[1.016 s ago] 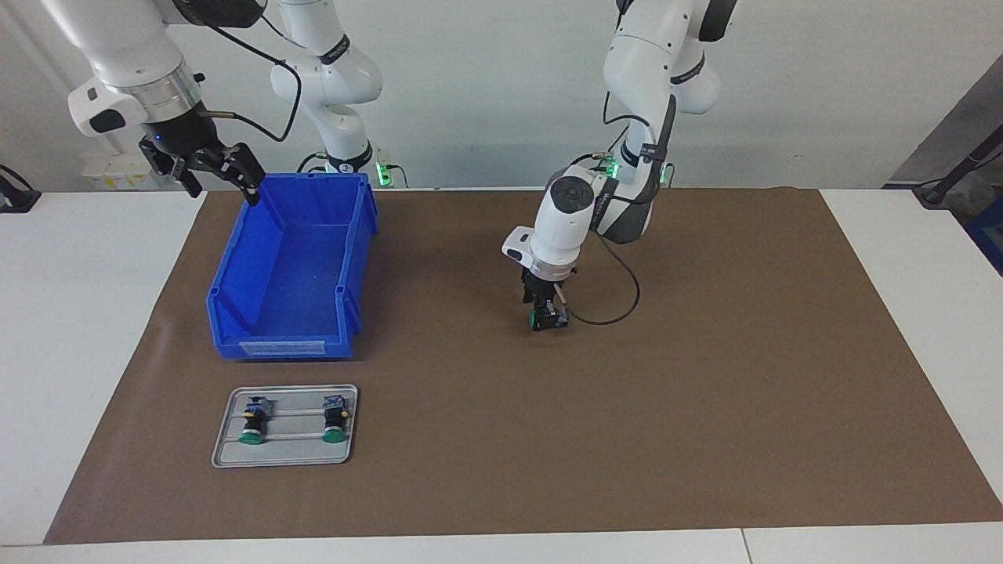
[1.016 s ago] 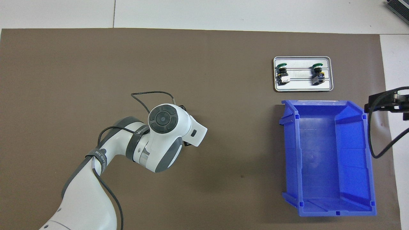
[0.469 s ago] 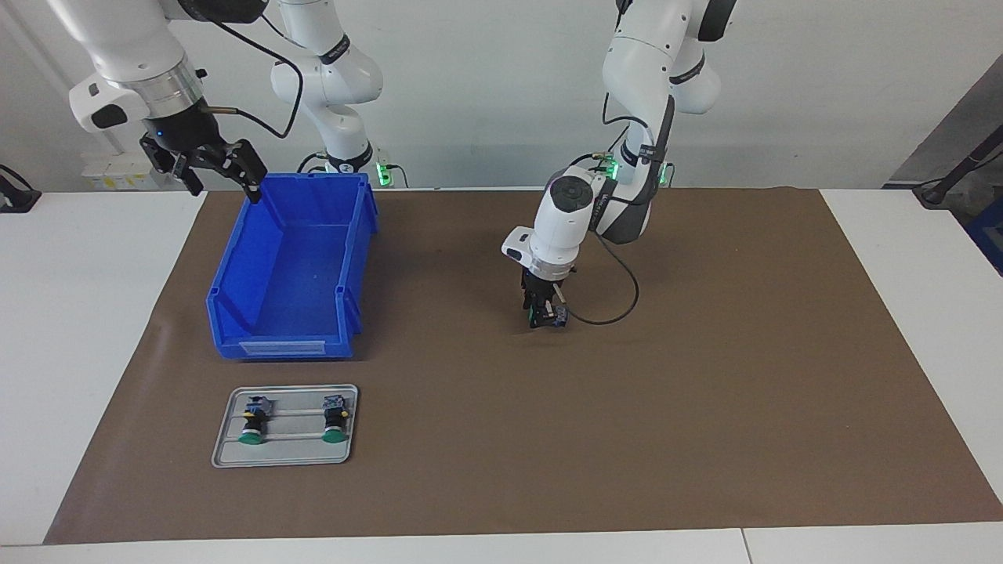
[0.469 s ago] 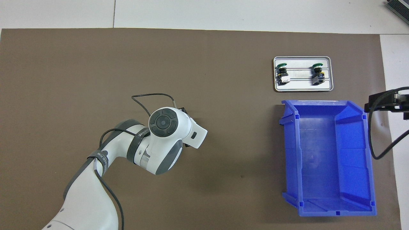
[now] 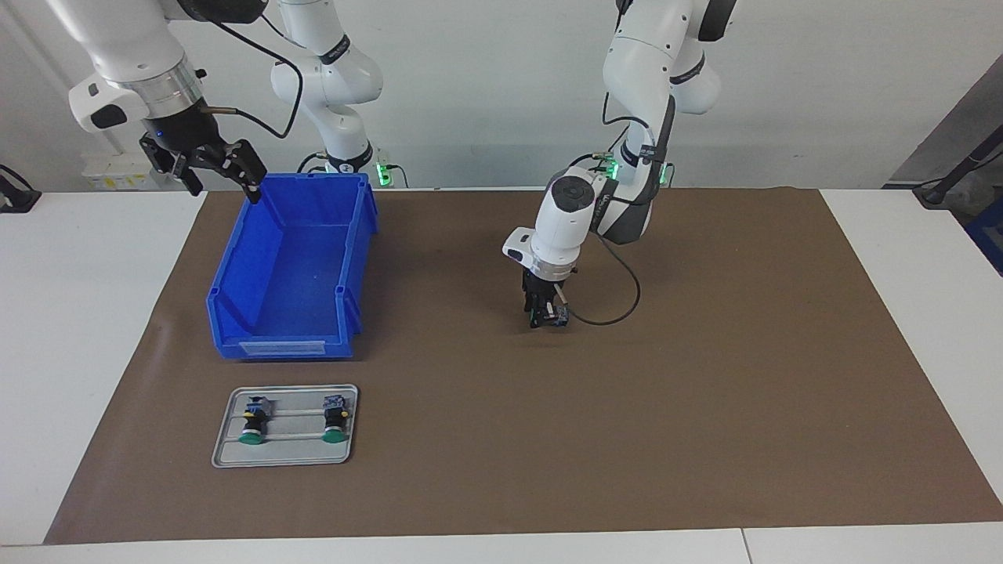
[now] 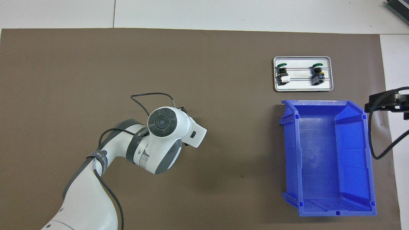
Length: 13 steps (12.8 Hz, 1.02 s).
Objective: Place and press button with both arms
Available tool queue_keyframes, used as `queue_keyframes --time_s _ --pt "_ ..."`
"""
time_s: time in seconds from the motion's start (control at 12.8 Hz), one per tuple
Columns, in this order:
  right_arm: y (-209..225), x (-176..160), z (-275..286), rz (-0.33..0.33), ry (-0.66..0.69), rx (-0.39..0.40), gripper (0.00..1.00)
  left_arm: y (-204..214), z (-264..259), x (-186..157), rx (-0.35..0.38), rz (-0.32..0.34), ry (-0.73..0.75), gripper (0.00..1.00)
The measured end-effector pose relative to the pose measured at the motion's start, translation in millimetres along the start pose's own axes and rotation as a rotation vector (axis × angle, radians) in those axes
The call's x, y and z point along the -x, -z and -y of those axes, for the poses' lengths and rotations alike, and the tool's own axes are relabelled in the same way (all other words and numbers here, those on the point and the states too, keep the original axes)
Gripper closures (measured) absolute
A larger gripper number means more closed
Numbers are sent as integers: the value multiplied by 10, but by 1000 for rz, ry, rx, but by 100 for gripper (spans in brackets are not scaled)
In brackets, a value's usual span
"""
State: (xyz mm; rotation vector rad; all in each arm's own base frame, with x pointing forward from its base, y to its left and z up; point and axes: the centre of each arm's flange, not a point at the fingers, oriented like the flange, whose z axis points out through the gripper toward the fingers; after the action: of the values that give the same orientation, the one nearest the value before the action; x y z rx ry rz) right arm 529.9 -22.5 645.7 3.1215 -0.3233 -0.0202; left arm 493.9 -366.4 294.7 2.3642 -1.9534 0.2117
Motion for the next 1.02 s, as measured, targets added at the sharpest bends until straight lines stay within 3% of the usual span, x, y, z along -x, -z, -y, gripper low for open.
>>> queue_keyframes --time_s 0.55,1.02 --pt "0 0 0 0 0 0 0 306 501 178 -33 -55 102 60" --pt "9 5 -1 -2 0 0 0 676 1095 766 47 -291 239 60"
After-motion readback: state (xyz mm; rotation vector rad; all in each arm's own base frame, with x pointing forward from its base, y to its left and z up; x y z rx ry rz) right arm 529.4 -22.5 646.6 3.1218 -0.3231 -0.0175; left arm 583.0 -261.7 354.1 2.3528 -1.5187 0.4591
